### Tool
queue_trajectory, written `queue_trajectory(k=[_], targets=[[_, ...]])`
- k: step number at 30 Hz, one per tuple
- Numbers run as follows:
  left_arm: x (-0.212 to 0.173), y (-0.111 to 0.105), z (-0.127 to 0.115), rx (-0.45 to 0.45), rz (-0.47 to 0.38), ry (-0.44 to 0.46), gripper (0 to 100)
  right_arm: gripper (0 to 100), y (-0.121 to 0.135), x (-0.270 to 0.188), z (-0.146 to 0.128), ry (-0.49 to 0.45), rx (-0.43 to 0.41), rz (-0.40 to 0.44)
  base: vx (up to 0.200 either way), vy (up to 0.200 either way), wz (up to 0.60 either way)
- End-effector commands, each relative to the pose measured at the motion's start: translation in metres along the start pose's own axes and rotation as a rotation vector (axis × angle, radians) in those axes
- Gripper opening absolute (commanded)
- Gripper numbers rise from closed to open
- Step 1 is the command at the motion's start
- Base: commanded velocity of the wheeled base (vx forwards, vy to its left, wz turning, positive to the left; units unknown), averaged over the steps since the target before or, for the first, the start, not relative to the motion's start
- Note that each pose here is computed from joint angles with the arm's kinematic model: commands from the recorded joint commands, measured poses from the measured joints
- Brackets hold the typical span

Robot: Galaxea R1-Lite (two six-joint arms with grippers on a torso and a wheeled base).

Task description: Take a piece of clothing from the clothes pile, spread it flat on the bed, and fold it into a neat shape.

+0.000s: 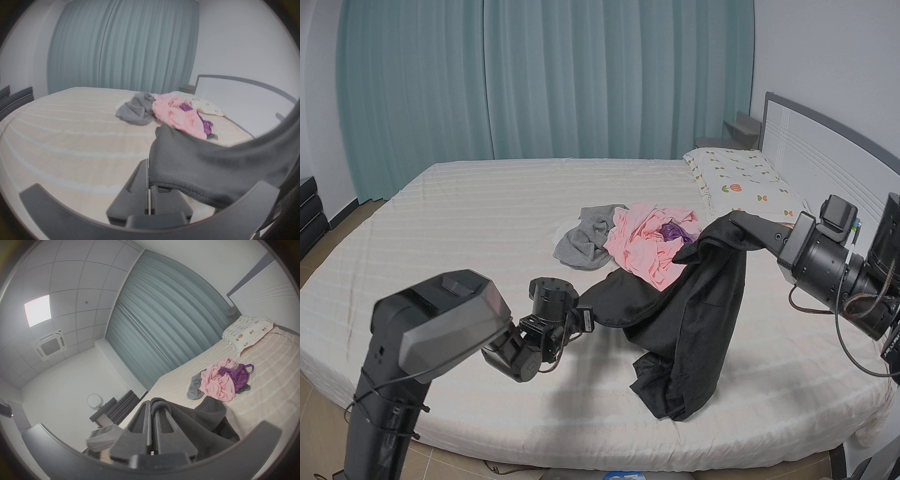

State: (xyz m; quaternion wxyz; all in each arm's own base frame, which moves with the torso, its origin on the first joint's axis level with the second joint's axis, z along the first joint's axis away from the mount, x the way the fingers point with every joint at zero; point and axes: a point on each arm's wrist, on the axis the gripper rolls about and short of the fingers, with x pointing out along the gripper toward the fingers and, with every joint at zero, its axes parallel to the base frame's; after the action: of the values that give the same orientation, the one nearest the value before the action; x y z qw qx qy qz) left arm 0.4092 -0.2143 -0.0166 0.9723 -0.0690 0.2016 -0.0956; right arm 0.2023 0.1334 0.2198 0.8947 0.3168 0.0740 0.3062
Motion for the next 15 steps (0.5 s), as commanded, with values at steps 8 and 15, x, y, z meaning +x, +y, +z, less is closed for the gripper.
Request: queue_trajectory(k=[8,15], targets=[[-0.178,0.021,0.174,-0.38,-0.028,-0.229,0,0,-0.036,0.09,0.058,-0.302,-0.045,-0.08,0.0,0.0,0.0],[-0.237,0.044,0.205,-0.464,-0.033,-0.354,0,0,0.008,0.071,0.106,-0.479,-0.121,0.02,0.0,0.0,0.0]])
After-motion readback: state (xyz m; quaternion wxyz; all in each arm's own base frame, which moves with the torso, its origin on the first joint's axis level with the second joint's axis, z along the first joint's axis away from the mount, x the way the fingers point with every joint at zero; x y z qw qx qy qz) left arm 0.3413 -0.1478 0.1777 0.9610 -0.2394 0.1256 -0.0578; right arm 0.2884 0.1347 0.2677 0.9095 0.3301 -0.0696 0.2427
